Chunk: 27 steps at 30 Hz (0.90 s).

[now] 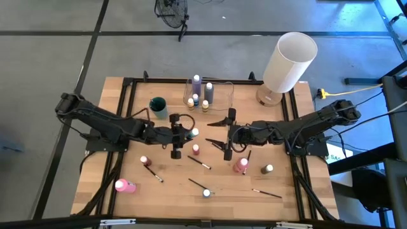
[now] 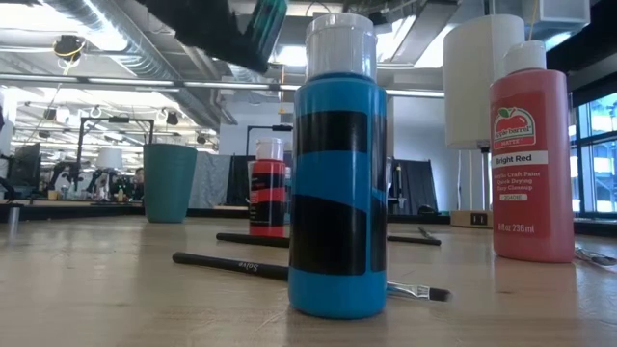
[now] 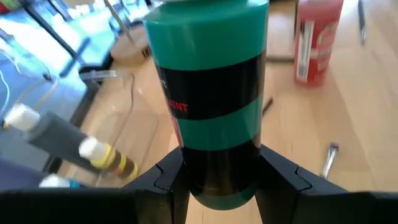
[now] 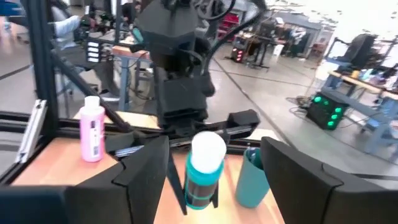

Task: Pick & Place Paint Supplies
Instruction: Put the green paint bottle into the transparent bin

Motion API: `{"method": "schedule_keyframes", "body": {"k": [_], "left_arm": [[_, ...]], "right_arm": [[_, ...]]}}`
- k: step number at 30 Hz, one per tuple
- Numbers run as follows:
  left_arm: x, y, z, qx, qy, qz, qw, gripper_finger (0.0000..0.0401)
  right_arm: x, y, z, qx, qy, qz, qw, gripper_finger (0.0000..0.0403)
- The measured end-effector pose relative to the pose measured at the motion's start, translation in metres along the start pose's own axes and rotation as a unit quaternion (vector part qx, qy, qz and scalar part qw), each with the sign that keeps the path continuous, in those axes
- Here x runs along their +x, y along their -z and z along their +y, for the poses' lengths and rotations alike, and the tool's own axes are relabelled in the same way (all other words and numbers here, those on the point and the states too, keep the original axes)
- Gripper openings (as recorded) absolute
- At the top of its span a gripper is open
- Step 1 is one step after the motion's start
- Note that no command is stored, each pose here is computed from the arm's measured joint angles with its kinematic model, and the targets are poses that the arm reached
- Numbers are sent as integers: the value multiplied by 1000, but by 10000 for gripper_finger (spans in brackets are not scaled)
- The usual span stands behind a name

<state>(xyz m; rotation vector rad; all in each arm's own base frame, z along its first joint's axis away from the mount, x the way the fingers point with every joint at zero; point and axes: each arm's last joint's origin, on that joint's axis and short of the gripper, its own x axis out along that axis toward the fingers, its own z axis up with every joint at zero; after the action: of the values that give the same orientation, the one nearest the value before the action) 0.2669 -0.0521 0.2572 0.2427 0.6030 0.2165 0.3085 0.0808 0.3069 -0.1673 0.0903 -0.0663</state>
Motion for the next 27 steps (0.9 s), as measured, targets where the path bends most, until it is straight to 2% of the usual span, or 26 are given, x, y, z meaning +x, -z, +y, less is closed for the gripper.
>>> {"method": "schedule_keyframes", "body": {"k": [6, 17, 27], "left_arm": [[4, 0, -3, 11, 10, 59, 998, 132], [12, -7, -7, 13, 15, 59, 998, 133], [16, -6, -8, 14, 14, 63, 998, 134]], "right_arm": [[1, 9, -2, 3, -3, 42, 999, 252], [12, 24, -6, 4, -14, 79, 997, 252], [21, 31, -12, 14, -24, 76, 997, 252]]}}
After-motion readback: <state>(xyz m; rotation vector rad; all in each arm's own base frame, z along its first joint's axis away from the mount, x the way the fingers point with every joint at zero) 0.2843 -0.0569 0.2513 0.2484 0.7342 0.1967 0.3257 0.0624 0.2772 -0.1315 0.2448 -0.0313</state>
